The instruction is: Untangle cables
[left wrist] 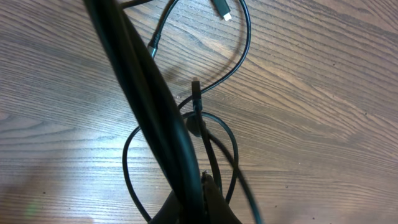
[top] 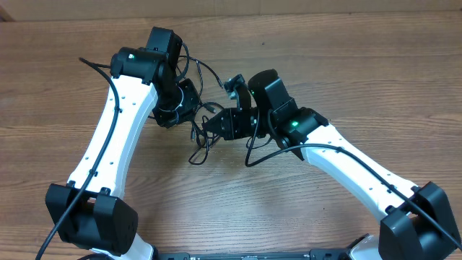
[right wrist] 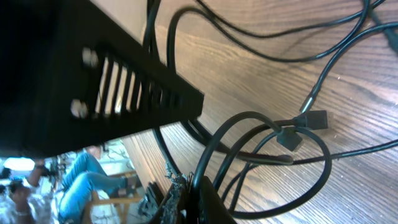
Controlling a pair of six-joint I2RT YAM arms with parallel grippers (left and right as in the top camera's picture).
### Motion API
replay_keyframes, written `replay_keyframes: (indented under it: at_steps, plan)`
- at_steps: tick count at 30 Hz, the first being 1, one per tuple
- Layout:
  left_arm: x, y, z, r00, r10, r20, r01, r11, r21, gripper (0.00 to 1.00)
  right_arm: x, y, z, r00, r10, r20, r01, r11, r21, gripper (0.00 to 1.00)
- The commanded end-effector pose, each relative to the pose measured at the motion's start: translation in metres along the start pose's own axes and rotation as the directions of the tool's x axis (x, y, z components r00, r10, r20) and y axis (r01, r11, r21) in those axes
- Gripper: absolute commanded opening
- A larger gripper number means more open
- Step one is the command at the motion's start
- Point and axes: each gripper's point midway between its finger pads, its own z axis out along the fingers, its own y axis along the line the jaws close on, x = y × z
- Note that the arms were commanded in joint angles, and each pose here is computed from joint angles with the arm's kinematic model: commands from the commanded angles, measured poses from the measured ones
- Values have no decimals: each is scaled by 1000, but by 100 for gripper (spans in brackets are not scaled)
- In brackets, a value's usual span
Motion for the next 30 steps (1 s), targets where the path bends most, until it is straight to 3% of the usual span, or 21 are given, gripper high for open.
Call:
replay_keyframes:
  at_steps: [1,20,27,30]
  plan:
    - [2,3,-4,1000,5,18,-5,1000,-12,4,-20,23,-14,999,1,54,3,997,-71,4]
    - [2,4,-4,1000,8,19,-7,1000,-19,4,-82,36,-45,957,166,238,-116,971,-210,4]
    - [2,4,-4,1000,8,18,-7,1000,-19,4,-92,26,-51,938,212,276,-161,967,-197,4]
    - [2,4,-4,1000,7,18,-7,1000,-19,4,-87,3,-47,924,253,287,-230,967,-109,4]
